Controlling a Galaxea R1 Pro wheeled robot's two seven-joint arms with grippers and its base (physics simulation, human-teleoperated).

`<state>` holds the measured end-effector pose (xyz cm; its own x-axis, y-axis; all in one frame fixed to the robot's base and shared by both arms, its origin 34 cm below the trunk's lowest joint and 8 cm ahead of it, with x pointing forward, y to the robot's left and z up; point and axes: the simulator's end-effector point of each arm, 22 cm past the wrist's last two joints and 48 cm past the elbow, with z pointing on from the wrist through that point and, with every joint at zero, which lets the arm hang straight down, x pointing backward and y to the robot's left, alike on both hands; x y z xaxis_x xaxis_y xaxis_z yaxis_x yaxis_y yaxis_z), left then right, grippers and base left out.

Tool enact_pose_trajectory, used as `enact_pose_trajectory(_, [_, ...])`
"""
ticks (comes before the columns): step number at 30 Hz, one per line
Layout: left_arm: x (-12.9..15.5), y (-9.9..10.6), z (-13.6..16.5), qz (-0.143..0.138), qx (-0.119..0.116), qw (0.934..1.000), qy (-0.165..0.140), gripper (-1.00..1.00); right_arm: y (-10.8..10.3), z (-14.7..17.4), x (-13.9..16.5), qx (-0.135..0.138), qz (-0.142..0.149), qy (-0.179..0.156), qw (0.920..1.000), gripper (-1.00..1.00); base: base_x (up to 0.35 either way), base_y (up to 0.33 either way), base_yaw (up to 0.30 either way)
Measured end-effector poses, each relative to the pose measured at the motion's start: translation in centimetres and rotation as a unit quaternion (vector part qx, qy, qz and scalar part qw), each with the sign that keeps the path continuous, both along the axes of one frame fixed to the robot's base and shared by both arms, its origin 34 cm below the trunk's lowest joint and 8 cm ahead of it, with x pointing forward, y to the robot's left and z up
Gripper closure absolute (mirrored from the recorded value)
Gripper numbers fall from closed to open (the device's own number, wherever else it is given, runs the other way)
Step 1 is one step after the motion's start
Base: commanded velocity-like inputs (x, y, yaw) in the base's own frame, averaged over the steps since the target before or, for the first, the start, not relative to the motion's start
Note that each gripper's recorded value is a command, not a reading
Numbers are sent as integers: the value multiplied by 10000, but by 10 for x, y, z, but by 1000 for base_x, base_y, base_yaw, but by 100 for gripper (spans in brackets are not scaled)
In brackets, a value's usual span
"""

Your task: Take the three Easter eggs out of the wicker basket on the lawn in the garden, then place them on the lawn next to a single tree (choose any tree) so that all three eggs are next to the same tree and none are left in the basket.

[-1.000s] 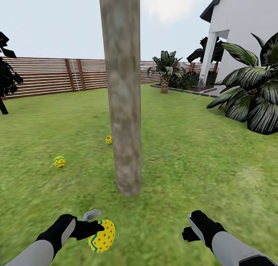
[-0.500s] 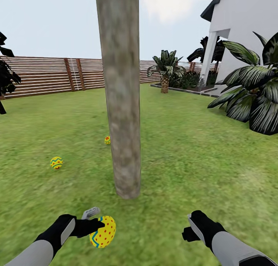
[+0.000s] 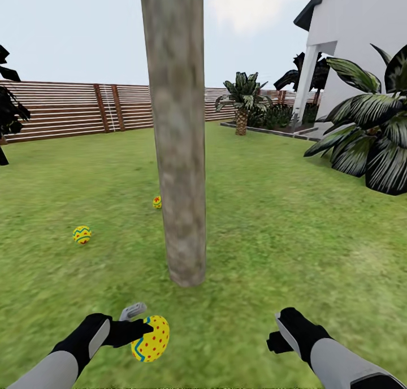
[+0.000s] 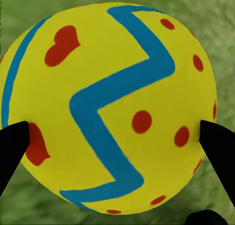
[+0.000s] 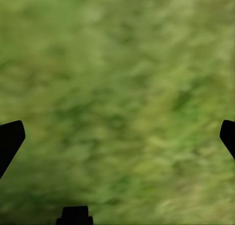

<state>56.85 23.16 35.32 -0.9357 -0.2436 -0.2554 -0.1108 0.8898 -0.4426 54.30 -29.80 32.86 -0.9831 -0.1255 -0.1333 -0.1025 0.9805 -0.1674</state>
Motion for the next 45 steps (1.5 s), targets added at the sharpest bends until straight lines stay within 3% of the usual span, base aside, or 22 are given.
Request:
enact_pose_trajectory(3, [-2,1,-7,5,13,10000,1,100,0,1,14,26,-11,-226,9997,-100,0,0,0])
enact_pose_trajectory(7, [-4,2,-15,4,18,10000,-3,100,0,4,30,205,-232,-513,9982,-100,0,0,0])
enact_pose_trajectory(10, [-6,-1,-23,-13,13,10000,2,100,10,23,62,308,-173,-957,9948,-100,0,0,0])
enact_pose_trajectory(13, [-6,4,-28,7,42,10000,-24,100,14,23,68,309,-115,-1053,9939,-100,0,0,0])
enact_pose_trajectory(19, [3,7,-38,31,122,9993,-339,100,16,7,59,317,-129,-946,9949,-100,0,0,0])
enact_pose_trajectory(27, [0,6,-55,26,124,9992,-388,100,18,-27,34,316,-162,-638,9973,-100,0,0,0])
enact_pose_trajectory(43, [-15,9,-88,63,99,9999,-43,100,17,-61,20,296,-162,-355,9988,-100,0,0,0])
enact_pose_trajectory(45, [-16,17,-94,107,261,9996,11,100,17,-66,18,293,-162,-312,9990,-100,0,0,0])
